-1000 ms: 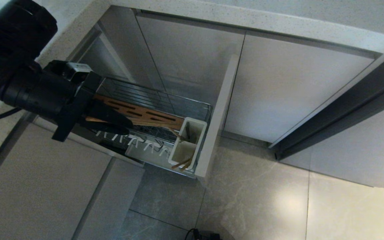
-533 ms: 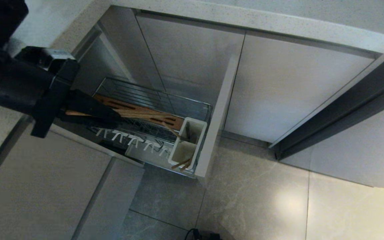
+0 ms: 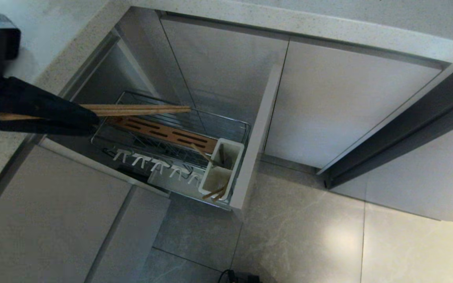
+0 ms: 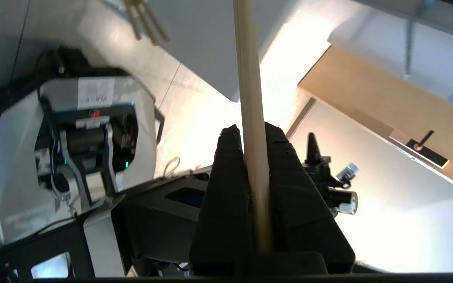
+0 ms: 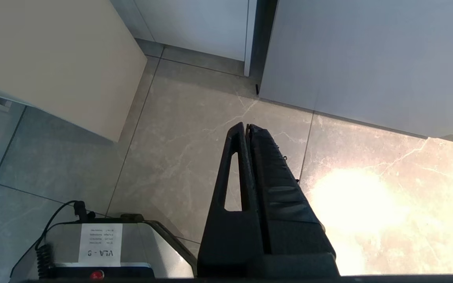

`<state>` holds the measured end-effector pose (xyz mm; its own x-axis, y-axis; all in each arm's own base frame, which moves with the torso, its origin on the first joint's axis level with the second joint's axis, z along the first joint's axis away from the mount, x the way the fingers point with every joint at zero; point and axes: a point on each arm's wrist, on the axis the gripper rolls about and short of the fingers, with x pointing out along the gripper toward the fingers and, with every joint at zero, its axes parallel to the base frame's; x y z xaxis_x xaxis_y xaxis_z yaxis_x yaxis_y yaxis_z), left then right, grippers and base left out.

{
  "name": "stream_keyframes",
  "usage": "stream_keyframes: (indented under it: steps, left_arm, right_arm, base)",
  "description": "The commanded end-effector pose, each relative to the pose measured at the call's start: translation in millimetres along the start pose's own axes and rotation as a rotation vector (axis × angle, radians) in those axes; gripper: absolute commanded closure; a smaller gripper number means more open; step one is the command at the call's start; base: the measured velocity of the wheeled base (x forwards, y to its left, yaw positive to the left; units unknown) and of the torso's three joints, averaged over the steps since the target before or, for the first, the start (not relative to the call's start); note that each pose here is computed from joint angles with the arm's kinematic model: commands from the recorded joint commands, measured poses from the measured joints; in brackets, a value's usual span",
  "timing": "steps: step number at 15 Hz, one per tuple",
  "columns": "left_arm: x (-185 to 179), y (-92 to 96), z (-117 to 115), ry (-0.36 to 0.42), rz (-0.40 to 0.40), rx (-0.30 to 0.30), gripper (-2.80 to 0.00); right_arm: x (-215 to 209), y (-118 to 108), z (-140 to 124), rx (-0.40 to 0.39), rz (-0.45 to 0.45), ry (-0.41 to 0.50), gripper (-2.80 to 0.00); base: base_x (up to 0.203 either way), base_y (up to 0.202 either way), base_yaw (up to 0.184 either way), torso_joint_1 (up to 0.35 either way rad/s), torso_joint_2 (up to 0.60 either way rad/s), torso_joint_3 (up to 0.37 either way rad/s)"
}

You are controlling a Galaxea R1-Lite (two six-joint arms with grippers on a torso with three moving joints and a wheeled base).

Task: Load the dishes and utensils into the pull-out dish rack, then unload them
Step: Take the chopsticks out of the cupboard

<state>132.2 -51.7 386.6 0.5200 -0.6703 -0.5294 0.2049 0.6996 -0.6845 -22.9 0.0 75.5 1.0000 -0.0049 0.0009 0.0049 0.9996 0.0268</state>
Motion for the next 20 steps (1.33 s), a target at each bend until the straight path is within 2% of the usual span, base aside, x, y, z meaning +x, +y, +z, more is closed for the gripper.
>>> stream_keyframes:
  steps: [1, 7, 11, 15, 18, 20]
  left_arm:
    - [-28, -6.9, -18, -0.056, -0.042, 0.037, 0.00]
    - [-77, -15.2, -56, -0.169, -0.120, 0.148, 0.00]
    - [-104, -18.5, -76, -0.307, -0.127, 0.225, 0.00]
    - [-117, -18.8, -83, -0.485, 0.006, 0.275, 0.00]
    - [-121, -20.9, -80, -0.639, 0.126, 0.260, 0.00]
    - [-121, -19.9, -74, -0.740, 0.259, 0.233, 0.00]
  right_arm:
    - [0, 0, 0, 0.001, 0.000, -0.001, 0.00]
    - [0, 0, 0, 0.001, 0.000, -0.001, 0.00]
    - [0, 0, 0, 0.001, 0.000, -0.001, 0.00]
    - [0, 0, 0, 0.001, 0.000, -0.001, 0.00]
    - [0, 0, 0, 0.000, 0.000, -0.001, 0.00]
    - [0, 0, 0, 0.000, 0.000, -0.001, 0.00]
  base:
    - [0.000, 0.000, 0.000, 0.000, 0.00, 0.000]
    - [0.000, 0.000, 0.000, 0.000, 0.00, 0.000]
    - [0.000, 0.000, 0.000, 0.000, 0.00, 0.000]
    - [0.000, 0.000, 0.000, 0.000, 0.00, 0.000]
    - [0.000, 0.000, 0.000, 0.000, 0.00, 0.000]
    - [0.000, 0.000, 0.000, 0.000, 0.00, 0.000]
